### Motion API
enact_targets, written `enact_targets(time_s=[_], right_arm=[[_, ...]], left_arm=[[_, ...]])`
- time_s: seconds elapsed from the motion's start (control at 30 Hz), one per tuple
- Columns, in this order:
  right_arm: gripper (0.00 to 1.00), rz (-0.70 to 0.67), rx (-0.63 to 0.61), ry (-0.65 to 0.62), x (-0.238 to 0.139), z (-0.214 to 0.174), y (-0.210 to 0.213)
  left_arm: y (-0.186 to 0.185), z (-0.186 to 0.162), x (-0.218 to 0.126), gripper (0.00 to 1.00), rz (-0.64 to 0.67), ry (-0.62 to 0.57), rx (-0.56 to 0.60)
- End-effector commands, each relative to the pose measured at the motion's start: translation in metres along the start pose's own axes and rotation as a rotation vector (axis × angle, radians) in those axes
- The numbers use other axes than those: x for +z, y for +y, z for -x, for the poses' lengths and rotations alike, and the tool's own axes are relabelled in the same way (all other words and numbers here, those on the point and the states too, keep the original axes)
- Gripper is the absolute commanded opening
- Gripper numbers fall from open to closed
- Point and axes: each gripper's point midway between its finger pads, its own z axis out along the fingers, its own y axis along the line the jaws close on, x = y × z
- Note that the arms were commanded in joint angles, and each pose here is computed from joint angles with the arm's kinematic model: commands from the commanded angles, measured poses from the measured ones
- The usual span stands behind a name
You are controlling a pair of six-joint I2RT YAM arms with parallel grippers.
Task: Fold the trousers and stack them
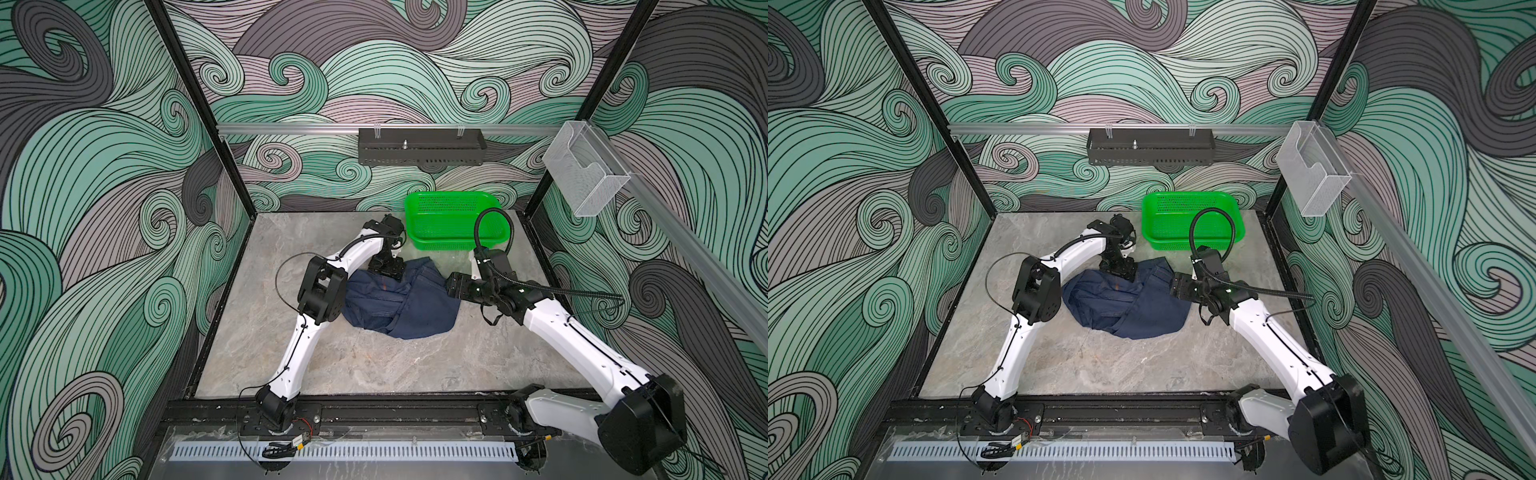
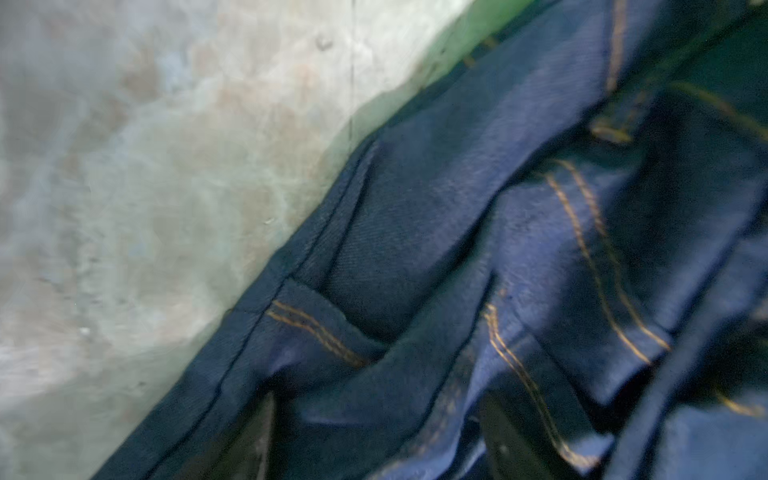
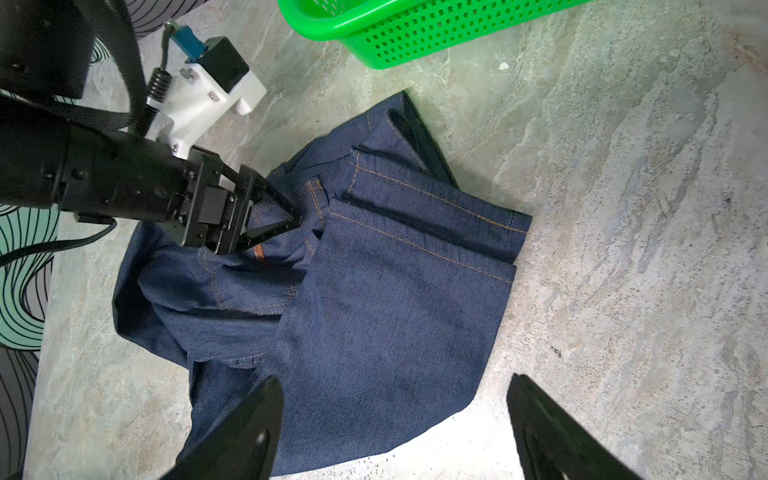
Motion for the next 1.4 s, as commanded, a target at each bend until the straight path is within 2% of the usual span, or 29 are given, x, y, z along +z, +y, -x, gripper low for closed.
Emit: enact_targets(time_s=[0.0, 0.1, 0.13, 0.23, 0.33, 0.47, 0.53, 0.63, 0.97, 1.07, 1.17, 1.37], right_arm=[[0.85, 0.006, 0.011, -0.002, 0.001, 0.0, -0.001], [0.84, 0.01, 0.014, -0.003, -0.001, 0.0, -0.001], [0.84, 0.012, 0.016, -0.005, -0.002, 0.0, 0.0], [0.84, 0.022, 0.019, -0.01, -0.006, 0.001, 0.002], [0.84, 0.036, 0.029, -0.008, -0.009, 0.002, 0.005], [0.84, 0.074, 0.046, 0.01, -0.01, 0.002, 0.014], [0.84, 0.087, 0.054, 0.014, -0.009, 0.003, 0.017], [0.84, 0.113, 0.062, 0.018, -0.007, 0.005, 0.025], [0.82, 0.226, 0.089, 0.016, -0.012, 0.008, 0.058], [0.82, 0.2, 0.091, 0.001, -0.022, 0.01, 0.054], [0.82, 0.127, 0.082, -0.036, -0.035, 0.012, 0.04], [0.83, -0.034, 0.1, -0.083, -0.063, 0.01, 0.002]], left_arm=[[-0.008, -0.006, -0.01, 0.4, -0.004, 0.033, 0.059], [-0.008, 0.003, -0.034, 0.04, 0.017, -0.016, 0.077], [-0.007, 0.007, -0.047, 0.0, 0.032, -0.041, 0.077], [0.002, 0.022, -0.1, 0.0, 0.095, -0.169, 0.045], [0.016, 0.032, -0.175, 0.0, 0.139, -0.353, -0.043], [0.036, 0.028, -0.266, 0.0, 0.133, -0.584, -0.137], [0.038, 0.022, -0.299, 0.0, 0.108, -0.671, -0.143], [0.039, 0.008, -0.324, 0.0, 0.064, -0.699, -0.161], [0.035, -0.015, -0.317, 0.0, -0.007, -0.658, -0.198], [0.017, -0.025, -0.295, 0.0, -0.113, -0.618, -0.209], [-0.001, -0.042, -0.263, 0.0, -0.138, -0.554, -0.228], [-0.072, -0.088, -0.186, 0.0, -0.204, -0.403, -0.223]])
